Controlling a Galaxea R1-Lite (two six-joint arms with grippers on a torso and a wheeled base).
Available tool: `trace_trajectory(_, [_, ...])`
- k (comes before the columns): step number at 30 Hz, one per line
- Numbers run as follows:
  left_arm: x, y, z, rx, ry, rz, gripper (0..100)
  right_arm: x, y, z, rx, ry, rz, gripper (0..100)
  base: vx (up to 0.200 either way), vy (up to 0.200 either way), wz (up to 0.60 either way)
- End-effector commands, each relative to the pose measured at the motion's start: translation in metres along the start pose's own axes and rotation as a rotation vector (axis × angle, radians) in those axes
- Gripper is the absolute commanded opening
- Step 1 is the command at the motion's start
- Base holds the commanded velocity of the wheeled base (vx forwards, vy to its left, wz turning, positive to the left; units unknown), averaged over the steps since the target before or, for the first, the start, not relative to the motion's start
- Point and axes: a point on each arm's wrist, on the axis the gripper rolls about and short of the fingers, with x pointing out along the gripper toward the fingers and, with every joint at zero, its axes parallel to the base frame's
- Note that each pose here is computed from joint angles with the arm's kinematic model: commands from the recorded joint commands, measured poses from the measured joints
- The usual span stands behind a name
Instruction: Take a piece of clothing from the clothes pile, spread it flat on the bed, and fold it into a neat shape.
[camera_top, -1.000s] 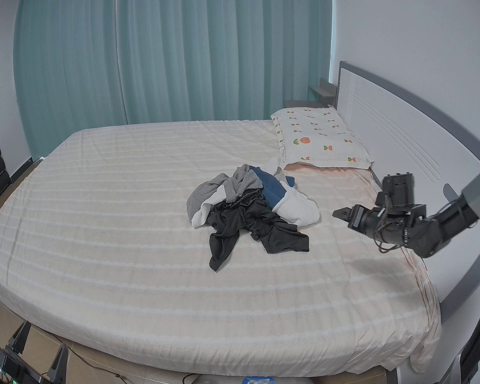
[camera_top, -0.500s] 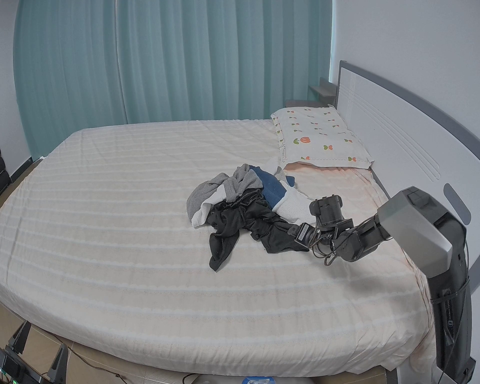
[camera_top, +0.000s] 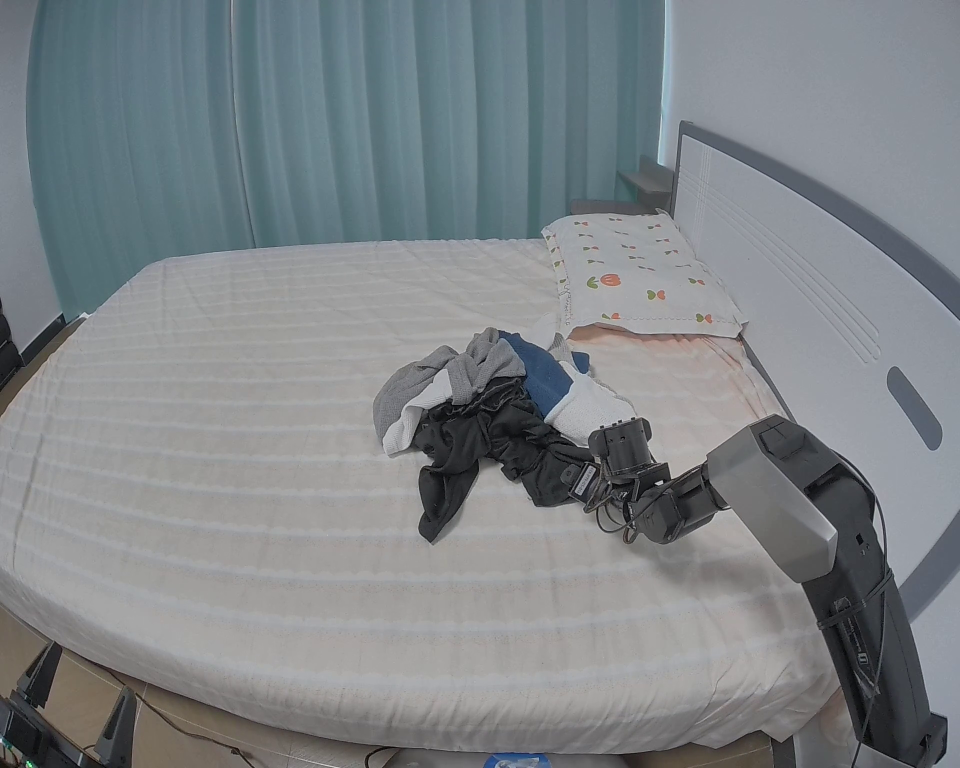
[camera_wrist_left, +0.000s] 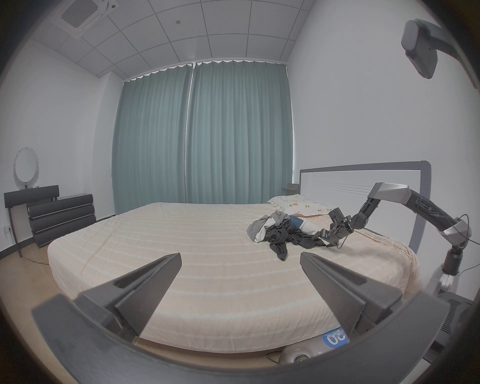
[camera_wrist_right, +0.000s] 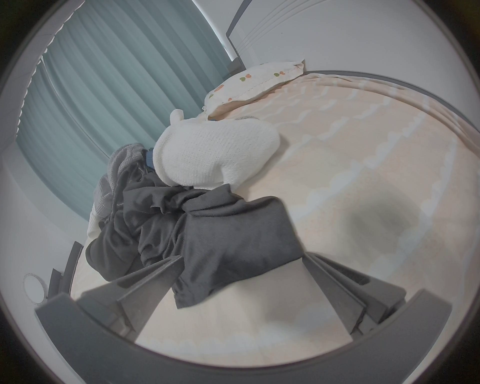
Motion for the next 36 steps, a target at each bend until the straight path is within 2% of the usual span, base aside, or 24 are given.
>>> trace_trajectory(1, [0.001,0.0,-0.004,-0.001,0.017,0.0,100,0.016,0.004,-0.006,0.012,-0.036,0.008,100,0.0,0.0,0.0])
trace_trajectory(10, [0.001,0.0,-0.004,-0.001,0.017,0.0,100,0.029,0.004,-0.01,0.015,-0.066,-0.008,100,0.0,0.0,0.0])
trace_trajectory(11, [0.001,0.0,-0.004,-0.001,0.017,0.0,100,0.029,0.004,-0.01,0.015,-0.066,-0.008,0,0.0,0.0,0.0])
trace_trajectory(19, [0.001,0.0,-0.004,-0.003,0.017,0.0,100,0.022,0.01,-0.008,0.01,-0.072,0.007,0,0.0,0.0,0.0])
trace_trajectory(24, [0.001,0.0,-0.004,-0.003,0.017,0.0,100,-0.007,0.012,0.004,0.014,-0.06,0.003,0,0.0,0.0,0.0])
trace_trajectory(27, [0.001,0.0,-0.004,-0.003,0.017,0.0,100,-0.043,0.012,0.017,0.042,-0.068,0.053,0,0.0,0.0,0.0])
trace_trajectory(30, [0.001,0.0,-0.004,-0.004,0.015,0.0,100,-0.074,0.008,0.018,0.049,-0.043,0.11,0,0.0,0.0,0.0])
trace_trajectory(31, [0.001,0.0,-0.004,-0.004,0.017,0.0,100,-0.104,0.0,0.012,0.042,-0.004,0.162,0,0.0,0.0,0.0])
trace_trajectory(34, [0.001,0.0,-0.004,-0.004,0.017,0.0,100,-0.148,-0.012,0.008,0.045,0.011,0.256,0,0.0,0.0,0.0])
trace_trajectory(35, [0.001,0.0,-0.004,-0.004,0.017,0.0,100,-0.148,-0.012,0.008,0.045,0.011,0.256,0,0.0,0.0,0.0])
trace_trajectory(36, [0.001,0.0,-0.004,-0.006,0.015,0.0,100,-0.184,-0.023,0.004,0.044,0.016,0.333,0,0.0,0.0,0.0])
